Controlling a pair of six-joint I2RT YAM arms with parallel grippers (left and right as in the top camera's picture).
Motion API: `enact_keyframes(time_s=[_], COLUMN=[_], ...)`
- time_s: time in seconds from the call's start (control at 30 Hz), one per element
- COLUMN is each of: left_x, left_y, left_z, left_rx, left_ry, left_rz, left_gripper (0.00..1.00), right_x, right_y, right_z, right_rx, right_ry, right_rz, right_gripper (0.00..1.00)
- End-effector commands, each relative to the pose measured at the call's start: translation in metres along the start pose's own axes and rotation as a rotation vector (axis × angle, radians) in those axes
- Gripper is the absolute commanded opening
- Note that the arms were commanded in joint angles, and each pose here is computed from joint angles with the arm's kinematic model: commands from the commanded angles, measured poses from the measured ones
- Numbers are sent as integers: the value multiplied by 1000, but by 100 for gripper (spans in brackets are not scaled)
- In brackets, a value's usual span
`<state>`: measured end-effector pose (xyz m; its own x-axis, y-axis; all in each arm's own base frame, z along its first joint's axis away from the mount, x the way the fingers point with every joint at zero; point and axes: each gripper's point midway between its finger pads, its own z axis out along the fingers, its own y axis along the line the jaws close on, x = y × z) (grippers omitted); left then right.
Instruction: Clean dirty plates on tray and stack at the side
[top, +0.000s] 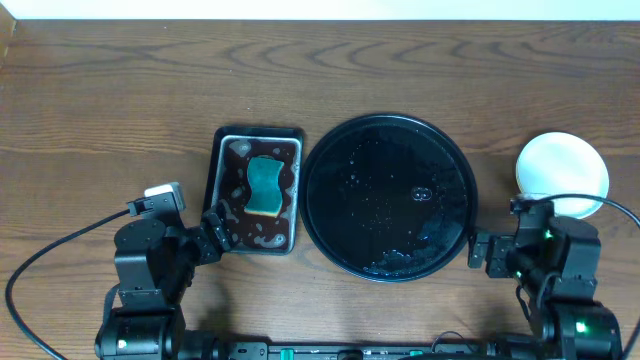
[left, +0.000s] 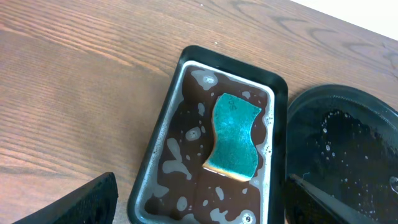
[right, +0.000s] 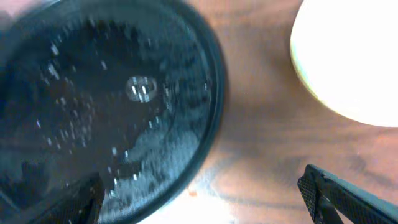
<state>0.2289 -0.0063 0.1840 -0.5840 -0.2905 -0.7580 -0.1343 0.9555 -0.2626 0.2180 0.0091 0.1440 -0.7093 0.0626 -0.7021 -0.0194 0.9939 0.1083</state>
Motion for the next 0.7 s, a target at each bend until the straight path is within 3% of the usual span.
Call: enact_keyframes(time_s=[0.0,0.4,0.57,0.67], left_x=[2,2,2,2], left_y=[0,0,0,0], left_z=[1,1,1,1], left_rx=[3,3,3,3], left_ry=[3,3,3,3], left_rz=[13,13,13,13], left_gripper=[85,85,86,86], right_x=[-17,-78,-72,-64], right_y=[7,28,24,18], right_z=[-14,-45,-40,-28], right_rx=[-19,-78,-69,-41], right_ry=[-123,-820,-958,-928], right_rz=[-47,-166,-171,-154], right_gripper=[99,99,99,99])
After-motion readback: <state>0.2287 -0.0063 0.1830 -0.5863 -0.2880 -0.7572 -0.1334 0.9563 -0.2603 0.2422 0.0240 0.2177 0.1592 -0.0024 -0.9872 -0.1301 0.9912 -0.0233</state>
